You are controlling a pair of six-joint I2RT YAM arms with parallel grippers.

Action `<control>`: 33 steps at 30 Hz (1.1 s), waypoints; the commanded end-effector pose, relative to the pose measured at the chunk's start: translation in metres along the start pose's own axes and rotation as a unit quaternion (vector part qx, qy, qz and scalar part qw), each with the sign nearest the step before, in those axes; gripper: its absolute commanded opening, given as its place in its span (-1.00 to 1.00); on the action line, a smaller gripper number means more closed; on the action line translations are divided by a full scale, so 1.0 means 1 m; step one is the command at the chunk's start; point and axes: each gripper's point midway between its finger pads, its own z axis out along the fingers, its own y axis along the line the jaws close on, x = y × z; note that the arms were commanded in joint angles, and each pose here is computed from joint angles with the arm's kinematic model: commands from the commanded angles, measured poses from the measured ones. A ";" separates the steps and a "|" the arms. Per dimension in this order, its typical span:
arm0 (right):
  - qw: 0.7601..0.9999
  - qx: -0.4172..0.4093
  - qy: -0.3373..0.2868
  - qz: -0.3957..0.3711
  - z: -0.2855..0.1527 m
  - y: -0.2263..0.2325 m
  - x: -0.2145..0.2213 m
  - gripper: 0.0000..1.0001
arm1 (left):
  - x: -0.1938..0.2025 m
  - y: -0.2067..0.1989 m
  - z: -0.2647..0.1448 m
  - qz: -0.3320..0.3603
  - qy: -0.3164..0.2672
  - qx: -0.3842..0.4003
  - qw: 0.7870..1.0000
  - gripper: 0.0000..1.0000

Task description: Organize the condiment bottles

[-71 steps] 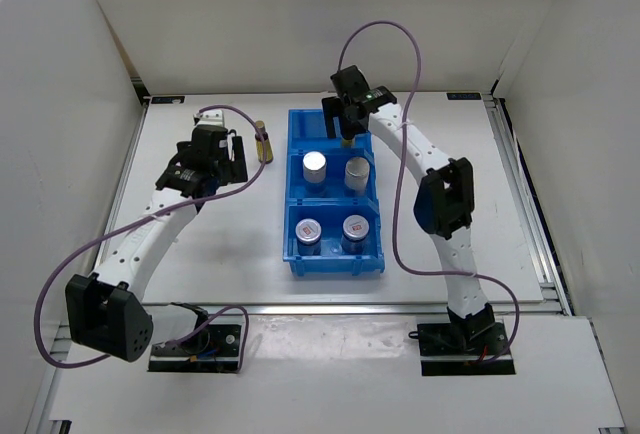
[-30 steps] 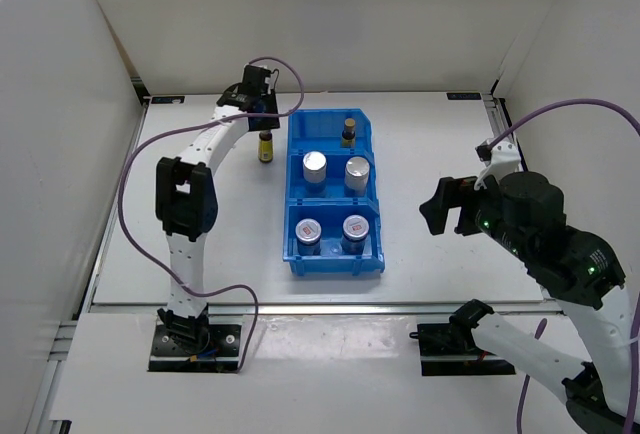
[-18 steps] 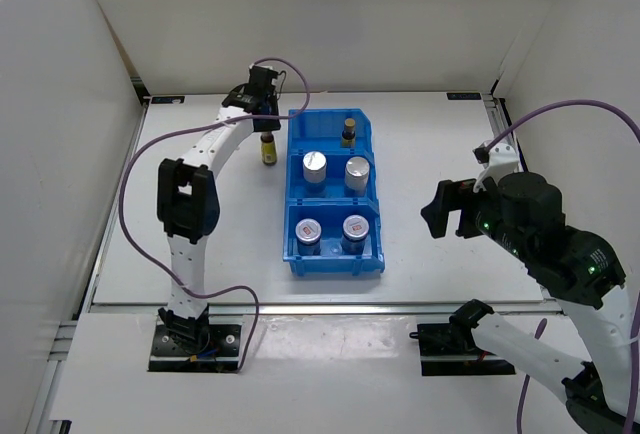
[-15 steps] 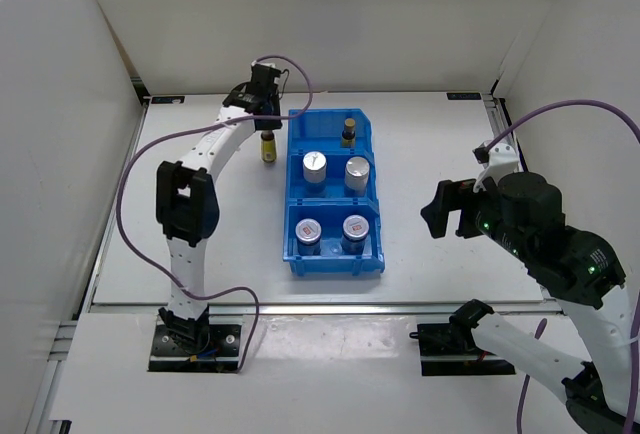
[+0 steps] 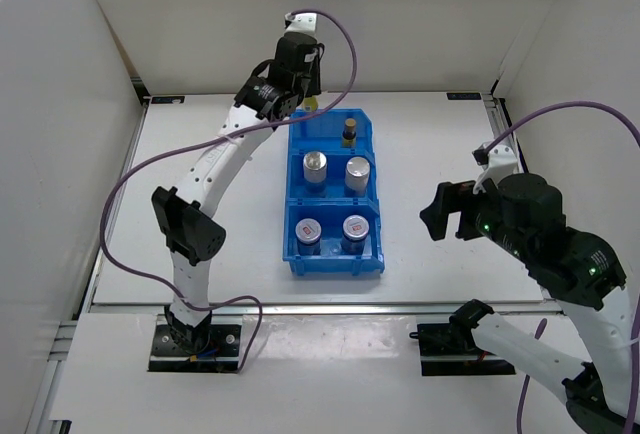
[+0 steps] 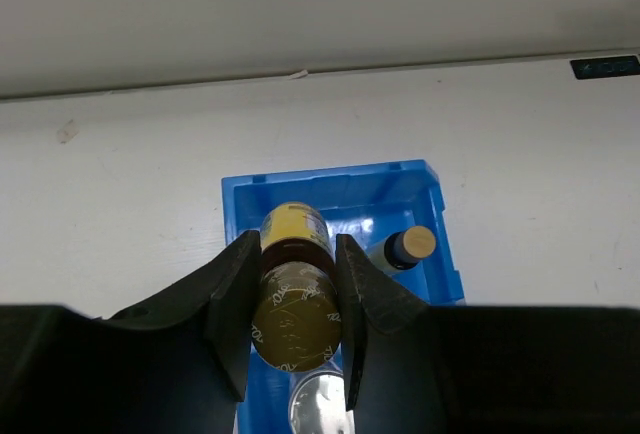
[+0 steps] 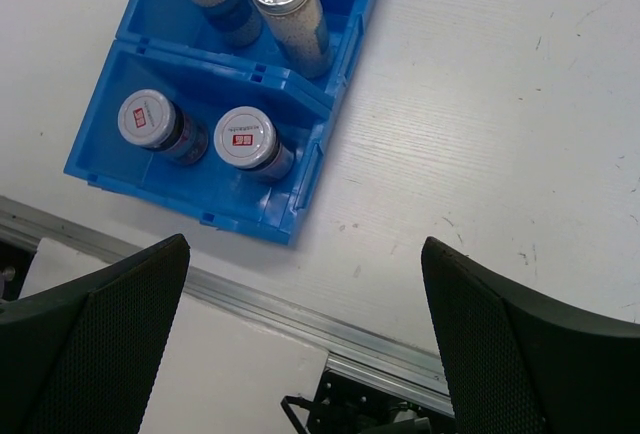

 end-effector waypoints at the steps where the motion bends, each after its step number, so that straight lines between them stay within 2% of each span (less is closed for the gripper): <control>1: 1.000 -0.005 -0.002 0.007 -0.007 0.000 0.003 1.00 | -0.014 -0.005 0.002 -0.005 -0.023 0.001 1.000 -0.78; 15: 1.000 0.006 -0.001 0.011 -0.019 -0.008 0.011 1.00 | 0.061 -0.020 0.060 0.008 0.051 -0.003 0.999 -0.78; 20: 1.000 0.008 0.008 0.014 -0.017 -0.008 0.016 1.00 | 0.097 -0.015 0.075 0.002 0.089 -0.014 0.996 -0.55; 25: 1.000 0.010 0.012 0.013 -0.015 -0.009 0.019 1.00 | 0.119 -0.007 0.082 -0.008 0.113 -0.019 0.993 -0.55; 28: 1.000 0.010 0.012 0.013 -0.015 -0.009 0.019 1.00 | 0.126 0.001 0.088 -0.018 0.119 -0.020 0.993 -0.46; 29: 1.000 0.010 0.012 0.013 -0.015 -0.009 0.019 1.00 | 0.124 -0.002 0.087 -0.026 0.117 -0.013 0.993 -0.41; 32: 1.000 0.011 0.017 0.017 -0.013 -0.009 0.022 1.00 | 0.128 0.001 0.087 -0.029 0.122 -0.009 0.992 -0.03; 33: 1.000 0.011 0.017 0.017 -0.013 -0.009 0.022 1.00 | 0.132 0.000 0.087 -0.028 0.128 -0.005 0.991 0.29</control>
